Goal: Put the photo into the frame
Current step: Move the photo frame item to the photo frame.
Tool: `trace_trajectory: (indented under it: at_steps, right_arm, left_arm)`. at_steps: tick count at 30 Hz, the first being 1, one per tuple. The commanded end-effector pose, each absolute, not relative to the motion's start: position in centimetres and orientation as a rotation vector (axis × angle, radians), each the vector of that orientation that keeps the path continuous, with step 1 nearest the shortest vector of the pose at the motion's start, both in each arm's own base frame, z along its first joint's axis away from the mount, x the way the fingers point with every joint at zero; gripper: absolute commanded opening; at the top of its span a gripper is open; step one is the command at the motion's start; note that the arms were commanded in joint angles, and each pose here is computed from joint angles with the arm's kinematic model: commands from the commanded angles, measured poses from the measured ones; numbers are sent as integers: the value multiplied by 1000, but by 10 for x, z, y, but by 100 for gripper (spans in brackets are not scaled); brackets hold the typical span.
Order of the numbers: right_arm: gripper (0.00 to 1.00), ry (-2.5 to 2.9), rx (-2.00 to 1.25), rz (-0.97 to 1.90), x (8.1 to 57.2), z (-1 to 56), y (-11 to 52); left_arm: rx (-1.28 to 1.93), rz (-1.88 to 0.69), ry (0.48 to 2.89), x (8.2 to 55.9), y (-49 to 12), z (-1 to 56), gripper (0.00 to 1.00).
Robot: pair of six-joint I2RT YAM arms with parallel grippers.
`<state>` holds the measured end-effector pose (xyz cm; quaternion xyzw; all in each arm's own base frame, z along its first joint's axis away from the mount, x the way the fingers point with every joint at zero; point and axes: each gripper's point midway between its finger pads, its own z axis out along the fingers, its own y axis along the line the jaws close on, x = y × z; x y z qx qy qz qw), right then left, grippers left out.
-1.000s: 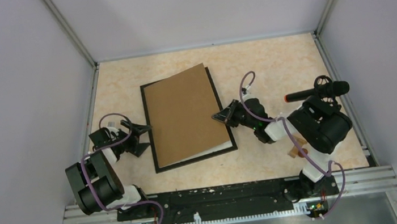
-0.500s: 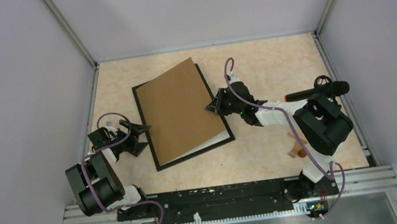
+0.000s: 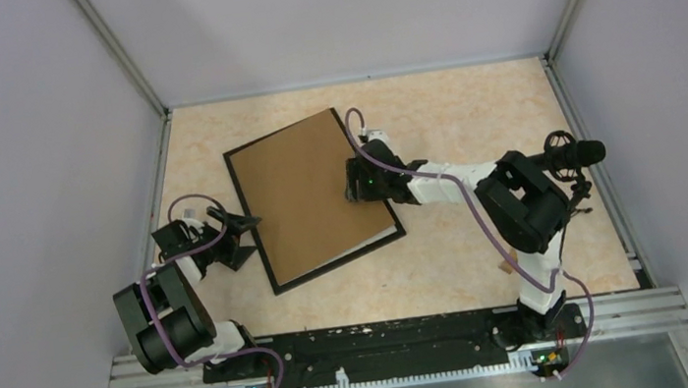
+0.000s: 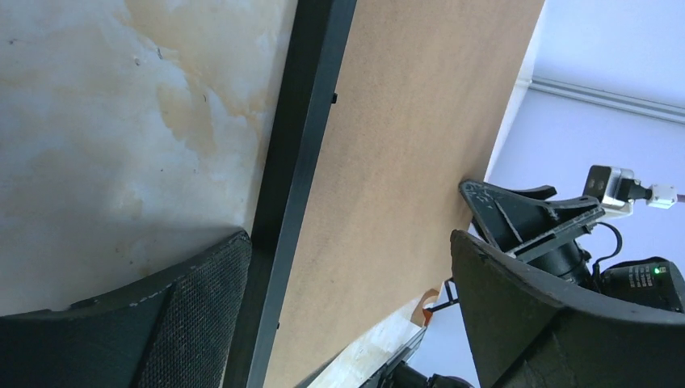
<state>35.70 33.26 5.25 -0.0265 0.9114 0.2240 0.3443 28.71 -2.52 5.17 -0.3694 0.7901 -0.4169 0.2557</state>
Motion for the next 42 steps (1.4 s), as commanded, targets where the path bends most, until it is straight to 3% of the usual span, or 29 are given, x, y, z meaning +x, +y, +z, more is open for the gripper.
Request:
trace_trajectory:
  at_steps: [1, 6, 12, 16, 21, 26, 29, 42]
  right_arm:
    - [71, 2493, -307, 226, 330, 24, 315]
    - [89, 2477, -348, 119, 336, 43, 305]
    - [92, 2473, -363, 238, 324, 67, 308]
    - [93, 2480, -316, 582, 319, 81, 318]
    - [99, 2434, -339, 528, 321, 104, 298]
    - [98, 2389, -278, 610, 333, 115, 294]
    - [91, 2367, -266, 667, 340, 115, 301]
    - [77, 2474, -213, 655, 337, 66, 292]
  left_arm:
    - [-1122, -1101, 2283, 257, -37, 18, 99]
    - [-1112, -1089, 2290, 257, -35, 17, 99]
    - [-1092, -1040, 2293, 260, -30, 20, 99]
    - [-1061, -1005, 2298, 262, -26, 24, 99]
    - [-1017, -941, 2302, 265, -19, 31, 99]
    - [-979, -859, 2284, 270, -9, 38, 99]
    - [-962, -841, 2273, 273, -7, 43, 99]
    - [-949, -878, 2306, 275, -13, 38, 98]
